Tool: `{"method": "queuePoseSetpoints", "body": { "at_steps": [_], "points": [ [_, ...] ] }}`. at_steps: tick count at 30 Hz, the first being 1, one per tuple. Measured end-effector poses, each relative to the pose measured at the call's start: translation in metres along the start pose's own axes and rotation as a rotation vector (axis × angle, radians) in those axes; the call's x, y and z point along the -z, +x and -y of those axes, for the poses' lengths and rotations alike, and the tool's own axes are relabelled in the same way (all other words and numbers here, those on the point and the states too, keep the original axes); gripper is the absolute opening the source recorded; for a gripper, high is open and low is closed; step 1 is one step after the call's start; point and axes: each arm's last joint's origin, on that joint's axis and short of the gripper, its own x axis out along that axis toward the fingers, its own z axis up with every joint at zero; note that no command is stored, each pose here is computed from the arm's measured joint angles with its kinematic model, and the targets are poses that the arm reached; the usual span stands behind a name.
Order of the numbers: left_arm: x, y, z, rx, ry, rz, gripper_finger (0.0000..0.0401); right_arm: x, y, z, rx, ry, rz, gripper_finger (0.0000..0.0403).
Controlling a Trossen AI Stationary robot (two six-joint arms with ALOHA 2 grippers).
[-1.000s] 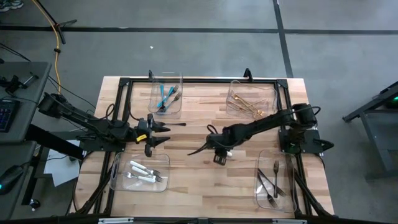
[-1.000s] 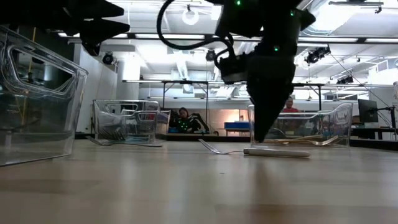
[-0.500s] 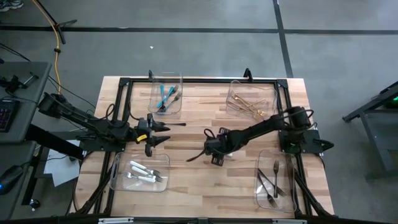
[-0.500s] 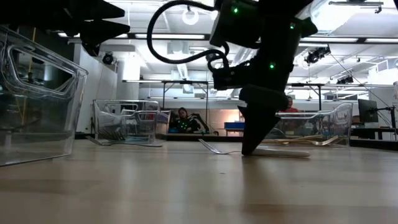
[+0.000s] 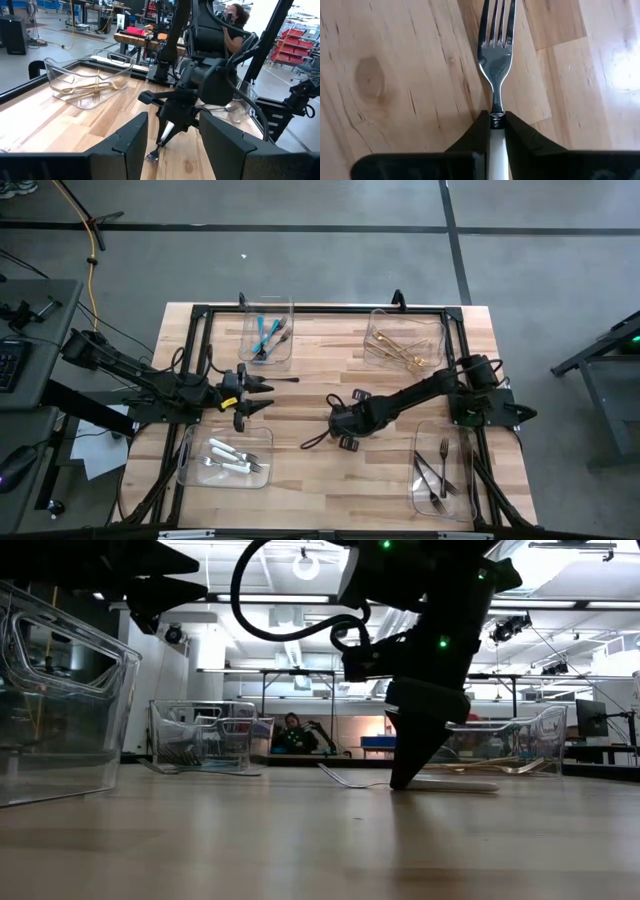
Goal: Sort silverware by color (type)
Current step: Put the white fork into the bottom left transparent bin
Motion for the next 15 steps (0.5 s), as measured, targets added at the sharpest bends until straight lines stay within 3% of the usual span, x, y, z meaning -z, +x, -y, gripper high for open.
{"method": "queuePoseSetpoints", "body": {
  "at_steps": [8, 15],
  "points": [
    [-0.001, 0.000, 0.000, -0.014, -0.003, 0.011, 0.0172, -0.004, -0.003, 0.000, -0.010, -0.041, -0.003, 0.0028],
    [-0.001, 0.000, 0.000, -0.015, -0.002, 0.010, 0.0172, -0.008, -0.031, 0.006, -0.058, -0.044, 0.051, 0.0004]
  ]
}}
